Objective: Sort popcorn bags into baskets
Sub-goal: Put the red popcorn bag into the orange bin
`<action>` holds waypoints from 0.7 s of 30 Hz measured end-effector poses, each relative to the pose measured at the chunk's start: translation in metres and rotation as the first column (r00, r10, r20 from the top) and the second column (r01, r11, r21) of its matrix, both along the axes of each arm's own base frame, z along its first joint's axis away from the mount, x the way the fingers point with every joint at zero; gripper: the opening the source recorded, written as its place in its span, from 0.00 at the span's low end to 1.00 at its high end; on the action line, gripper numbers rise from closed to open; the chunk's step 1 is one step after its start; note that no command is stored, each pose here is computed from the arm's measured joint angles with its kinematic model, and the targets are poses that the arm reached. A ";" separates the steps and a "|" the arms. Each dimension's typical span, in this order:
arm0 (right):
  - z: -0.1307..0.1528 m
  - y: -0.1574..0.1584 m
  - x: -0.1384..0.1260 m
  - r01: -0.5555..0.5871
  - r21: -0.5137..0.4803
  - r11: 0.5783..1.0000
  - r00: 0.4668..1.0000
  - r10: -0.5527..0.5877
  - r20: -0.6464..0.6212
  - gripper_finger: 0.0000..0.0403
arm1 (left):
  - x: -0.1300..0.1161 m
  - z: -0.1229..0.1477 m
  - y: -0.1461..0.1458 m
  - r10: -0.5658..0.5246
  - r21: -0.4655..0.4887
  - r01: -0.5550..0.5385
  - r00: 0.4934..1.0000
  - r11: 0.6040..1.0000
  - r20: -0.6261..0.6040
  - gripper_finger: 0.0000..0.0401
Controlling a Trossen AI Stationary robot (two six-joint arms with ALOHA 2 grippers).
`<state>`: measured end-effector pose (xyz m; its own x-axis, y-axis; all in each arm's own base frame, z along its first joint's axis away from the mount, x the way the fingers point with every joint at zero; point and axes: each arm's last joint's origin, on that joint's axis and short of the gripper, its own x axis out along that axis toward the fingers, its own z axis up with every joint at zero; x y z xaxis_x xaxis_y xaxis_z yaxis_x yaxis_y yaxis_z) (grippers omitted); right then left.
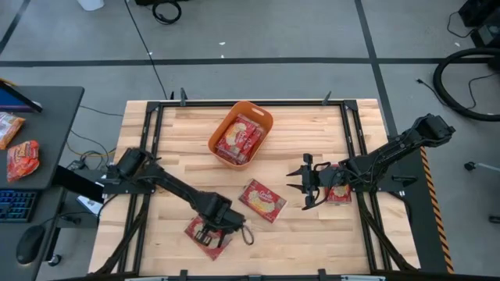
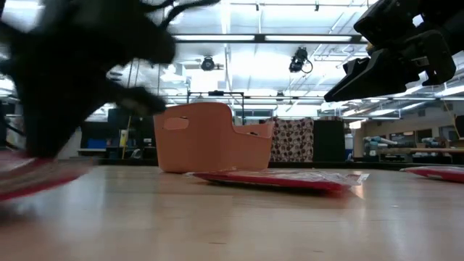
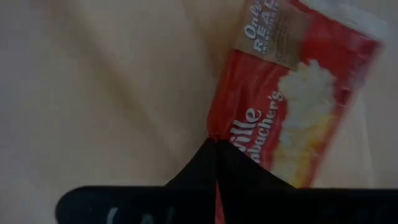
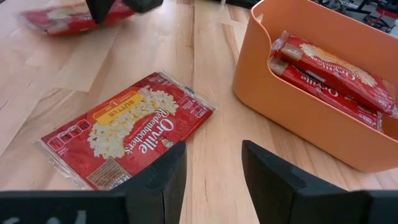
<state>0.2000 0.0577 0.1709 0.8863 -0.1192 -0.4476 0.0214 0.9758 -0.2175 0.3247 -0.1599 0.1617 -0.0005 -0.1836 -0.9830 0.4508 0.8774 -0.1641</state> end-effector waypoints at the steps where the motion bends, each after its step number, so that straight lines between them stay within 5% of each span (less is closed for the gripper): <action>1: 0.000 0.000 0.000 0.000 0.000 1.000 1.000 0.000 0.000 0.40 | 0.005 0.008 0.002 0.022 0.013 -0.022 1.000 1.000 0.012 0.01; 8: 0.000 0.000 0.000 0.000 0.000 1.000 1.000 0.000 -0.001 0.40 | 0.034 0.074 0.033 0.273 0.097 -0.279 0.959 0.955 0.077 0.01; 14: 0.000 0.000 0.000 0.000 0.000 1.000 1.000 0.000 -0.001 0.40 | 0.056 0.128 0.073 0.480 0.018 -0.491 0.859 0.871 0.177 0.00; 21: -0.002 -0.001 -0.001 0.005 -0.011 1.000 1.000 -0.005 -0.023 0.40 | 0.067 0.171 0.129 0.586 -0.001 -0.620 0.741 0.785 0.327 0.00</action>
<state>0.1988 0.0571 0.1688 0.8751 -0.1289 -0.4665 0.0214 0.9733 -0.2287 0.3922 -0.0313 0.3323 0.3666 0.0543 -0.9288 -0.1678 0.9858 -0.0085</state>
